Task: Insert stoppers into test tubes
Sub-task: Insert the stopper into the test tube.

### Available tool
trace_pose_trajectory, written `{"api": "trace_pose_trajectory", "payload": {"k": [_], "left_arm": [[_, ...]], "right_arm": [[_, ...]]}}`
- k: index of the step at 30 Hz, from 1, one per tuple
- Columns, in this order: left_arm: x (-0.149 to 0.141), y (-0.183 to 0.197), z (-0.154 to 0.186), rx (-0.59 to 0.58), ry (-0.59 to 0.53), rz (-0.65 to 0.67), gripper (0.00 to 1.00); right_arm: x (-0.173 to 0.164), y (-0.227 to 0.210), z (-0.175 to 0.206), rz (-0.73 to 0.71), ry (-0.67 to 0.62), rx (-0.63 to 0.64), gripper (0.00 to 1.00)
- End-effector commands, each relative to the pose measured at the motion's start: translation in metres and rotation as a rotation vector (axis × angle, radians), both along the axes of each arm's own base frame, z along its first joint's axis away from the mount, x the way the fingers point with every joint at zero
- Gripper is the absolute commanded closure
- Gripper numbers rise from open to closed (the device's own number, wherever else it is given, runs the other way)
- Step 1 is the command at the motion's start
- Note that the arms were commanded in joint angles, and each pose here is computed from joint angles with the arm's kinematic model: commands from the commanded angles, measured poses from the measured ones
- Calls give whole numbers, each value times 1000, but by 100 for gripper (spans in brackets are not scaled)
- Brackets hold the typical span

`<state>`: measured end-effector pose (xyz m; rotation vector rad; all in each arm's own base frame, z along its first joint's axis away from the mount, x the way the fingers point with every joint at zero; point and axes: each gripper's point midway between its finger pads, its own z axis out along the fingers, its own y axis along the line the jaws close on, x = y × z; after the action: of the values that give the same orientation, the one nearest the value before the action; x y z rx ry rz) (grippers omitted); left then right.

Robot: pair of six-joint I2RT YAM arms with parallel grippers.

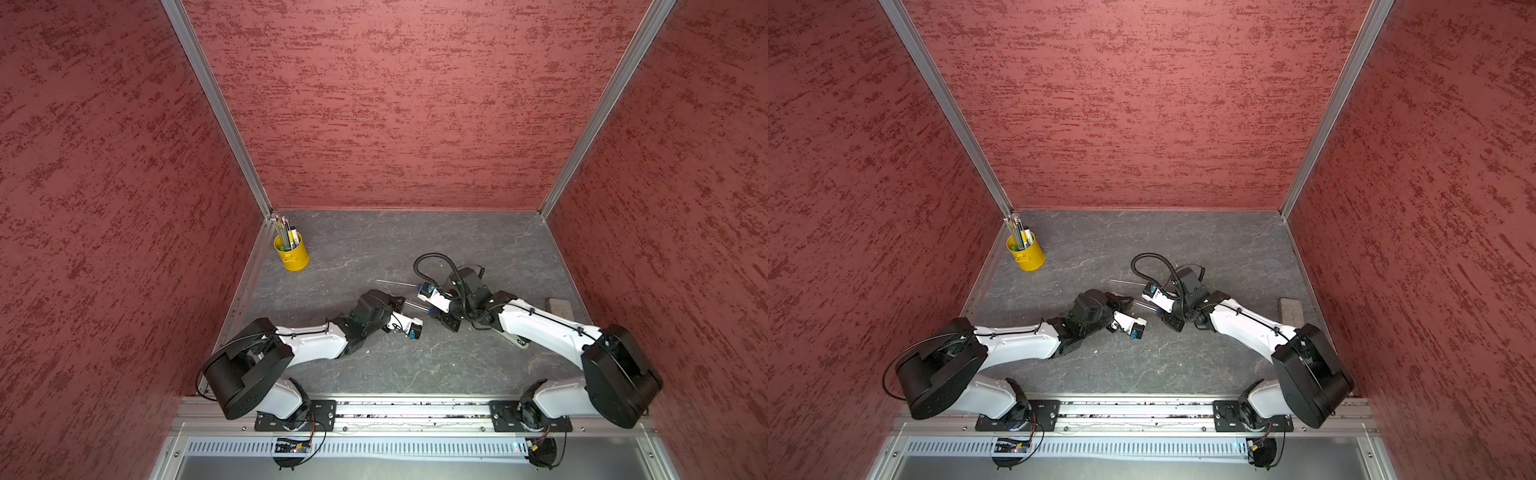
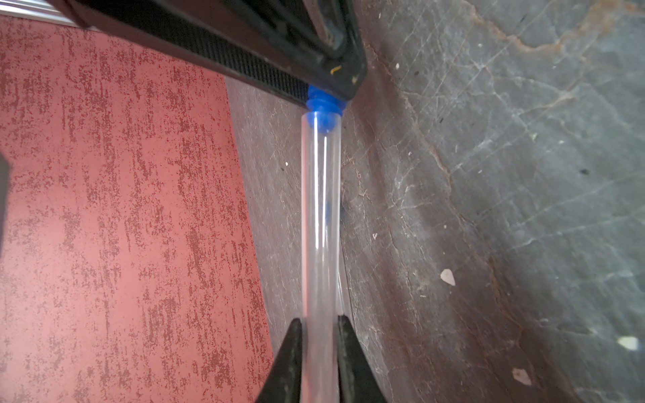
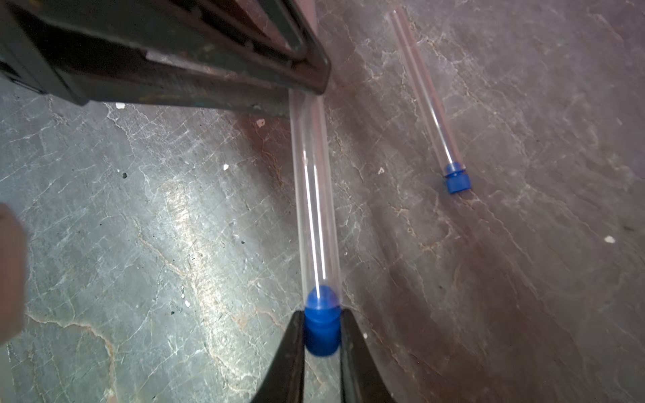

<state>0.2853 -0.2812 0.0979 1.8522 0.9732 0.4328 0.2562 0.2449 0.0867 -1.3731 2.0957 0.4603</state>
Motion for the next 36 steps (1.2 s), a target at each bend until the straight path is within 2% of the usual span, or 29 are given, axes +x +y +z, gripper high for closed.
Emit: {"api": "trace_pose_trajectory", "payload": {"k": [1, 36], "left_arm": [[3, -8, 4, 7, -23, -14, 82], [0, -23, 0, 89, -89, -59, 82]], "right_arm": [[3, 7, 8, 24, -18, -1, 81], [5, 9, -7, 22, 30, -74, 83]]}}
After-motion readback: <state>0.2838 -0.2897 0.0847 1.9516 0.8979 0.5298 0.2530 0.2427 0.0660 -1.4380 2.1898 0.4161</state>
